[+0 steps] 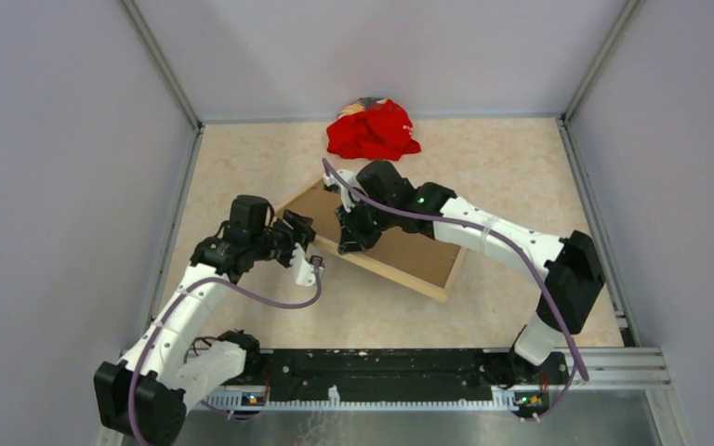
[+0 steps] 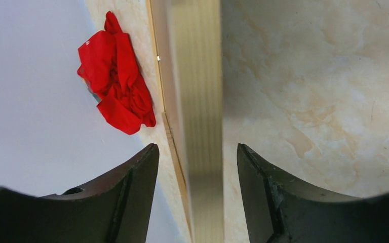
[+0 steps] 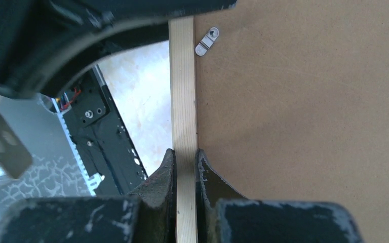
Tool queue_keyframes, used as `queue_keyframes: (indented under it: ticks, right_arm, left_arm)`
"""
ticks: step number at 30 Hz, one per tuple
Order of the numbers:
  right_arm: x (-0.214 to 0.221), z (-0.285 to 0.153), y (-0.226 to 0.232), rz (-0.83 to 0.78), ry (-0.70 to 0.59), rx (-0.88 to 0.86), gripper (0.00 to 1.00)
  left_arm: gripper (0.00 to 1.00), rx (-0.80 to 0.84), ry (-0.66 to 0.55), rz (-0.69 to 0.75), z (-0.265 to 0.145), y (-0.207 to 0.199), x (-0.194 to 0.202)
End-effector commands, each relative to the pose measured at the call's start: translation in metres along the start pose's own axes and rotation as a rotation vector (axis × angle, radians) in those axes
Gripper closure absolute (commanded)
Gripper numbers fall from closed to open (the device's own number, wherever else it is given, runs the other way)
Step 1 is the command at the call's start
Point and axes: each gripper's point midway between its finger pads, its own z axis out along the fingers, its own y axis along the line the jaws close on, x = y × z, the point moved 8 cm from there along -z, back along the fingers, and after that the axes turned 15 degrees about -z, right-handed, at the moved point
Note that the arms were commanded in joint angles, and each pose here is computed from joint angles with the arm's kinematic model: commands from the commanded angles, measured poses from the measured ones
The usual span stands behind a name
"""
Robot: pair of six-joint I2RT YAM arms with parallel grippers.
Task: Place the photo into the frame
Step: Turn over the photo frame at the center of the board.
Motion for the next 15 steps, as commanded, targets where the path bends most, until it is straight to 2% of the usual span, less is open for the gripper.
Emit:
queue_keyframes:
  ticks: [1,4,7,8,10,13,15]
  right_arm:
    - [-0.053,-0.036,-0.001,-0.030,-0.228,-0.004,1.00]
    - [-0.056,-0.039,-0.003,-0.024,-0.240,-0.004,1.00]
    - [-0.059,-0.043,-0.005,-0.029,-0.238,-0.001,1.00]
    - [-0.060,-0.045,-0.006,-0.036,-0.234,0.009,0.97]
    - [-0.060,-0.056,-0.013,-0.084,-0.208,0.076,0.75]
    - [-0.065,-0.085,-0.019,-0.233,-0.191,0.192,0.54]
    - [-0.064,-0.100,-0.019,-0.297,-0.194,0.235,0.47]
  left_arm:
    - [0.37,0.011,0.034,0.060,0.004,0.008,-0.002]
    - [0.44,-0.006,0.044,0.076,0.006,0.017,-0.002]
    - [0.63,-0.053,0.044,0.068,0.006,0.032,-0.004]
    - [0.70,-0.080,0.042,0.050,0.006,0.038,-0.005]
    - [0.80,-0.130,0.039,0.010,0.004,0.049,-0.006]
    - [0.84,-0.153,0.017,-0.038,0.001,0.060,-0.011]
    - [0.85,-0.145,-0.005,-0.109,0.000,0.067,-0.015]
